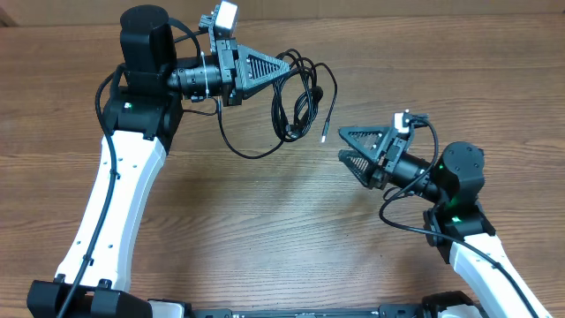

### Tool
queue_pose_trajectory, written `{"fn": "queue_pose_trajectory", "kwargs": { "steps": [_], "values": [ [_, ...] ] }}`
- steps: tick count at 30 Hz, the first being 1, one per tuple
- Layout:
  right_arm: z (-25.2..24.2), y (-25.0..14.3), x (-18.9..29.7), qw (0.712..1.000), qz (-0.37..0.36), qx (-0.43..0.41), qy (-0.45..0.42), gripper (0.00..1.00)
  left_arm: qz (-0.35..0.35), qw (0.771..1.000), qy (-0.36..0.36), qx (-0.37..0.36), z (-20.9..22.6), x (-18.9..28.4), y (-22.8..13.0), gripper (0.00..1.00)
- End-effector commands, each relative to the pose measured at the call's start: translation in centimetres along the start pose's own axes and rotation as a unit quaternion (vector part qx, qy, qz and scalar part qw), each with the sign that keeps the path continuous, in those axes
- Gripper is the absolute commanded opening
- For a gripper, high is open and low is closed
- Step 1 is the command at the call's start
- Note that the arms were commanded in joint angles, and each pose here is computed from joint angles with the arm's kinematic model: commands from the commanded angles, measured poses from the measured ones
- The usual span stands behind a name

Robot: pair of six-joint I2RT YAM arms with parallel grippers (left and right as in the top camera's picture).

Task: Untangle cables
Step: 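Bring the right gripper up to the hanging cables and grasp a strand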

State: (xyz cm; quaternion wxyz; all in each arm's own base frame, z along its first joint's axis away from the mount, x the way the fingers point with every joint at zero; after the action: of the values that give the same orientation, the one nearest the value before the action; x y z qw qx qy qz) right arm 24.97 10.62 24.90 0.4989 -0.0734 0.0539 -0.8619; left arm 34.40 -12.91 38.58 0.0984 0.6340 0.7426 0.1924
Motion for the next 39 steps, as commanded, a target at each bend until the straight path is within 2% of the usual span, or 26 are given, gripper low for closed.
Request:
{"fn": "queue_pose_trajectory", "kwargs": {
  "steps": [1,7,20,24,28,33,39],
  "values": [
    [0.5,-0.1,-0.9,0.999,-0.03,-0.036,0.008,0.98,0.014,0.999,-0.022,-0.025,-2.9,-0.5,-0.6,0.04],
    [-0.7,-1.5,-2.6,0.997,-0.057,-0.054,-0.022,0.95,0.027,0.998,-0.037,-0.031,-3.8,-1.7,-1.1,0.04],
    [-1.0,-1.8,-3.0,0.996,-0.066,-0.056,-0.029,0.95,0.042,0.997,-0.056,-0.026,-4.6,-2.2,-1.3,0.04],
    [-1.9,-1.1,-2.8,0.99,-0.111,-0.068,-0.051,0.95,0.058,0.996,-0.068,-0.019,-5.0,-2.2,-1.5,0.04],
    [-1.5,-0.7,-2.7,0.988,-0.136,-0.061,-0.036,0.95,0.072,0.993,-0.083,-0.033,-5.4,-2.1,-1.6,0.04],
    [0.0,-0.8,-2.8,0.99,-0.132,-0.041,0.008,0.95,0.078,0.992,-0.087,-0.038,-5.6,-2.4,-1.8,0.04],
    [0.0,-0.7,-2.8,0.99,-0.132,-0.049,0.009,0.95,0.096,0.99,-0.095,-0.042,-6.2,-4.1,-2.9,0.04]
  ]
}}
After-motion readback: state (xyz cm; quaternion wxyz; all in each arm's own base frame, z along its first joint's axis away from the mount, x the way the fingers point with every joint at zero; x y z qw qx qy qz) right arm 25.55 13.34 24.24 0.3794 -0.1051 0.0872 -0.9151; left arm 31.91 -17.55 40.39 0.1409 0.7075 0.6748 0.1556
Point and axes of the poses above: each gripper's point midway between its finger pads, its own x axis back along the fingers, its own z axis along the line the jaws close on, y = z × x, the point moved 9 cm from there along x, back along the fingers, and after that the axes turned 13 degrees about -x, right-handed, at the moved point
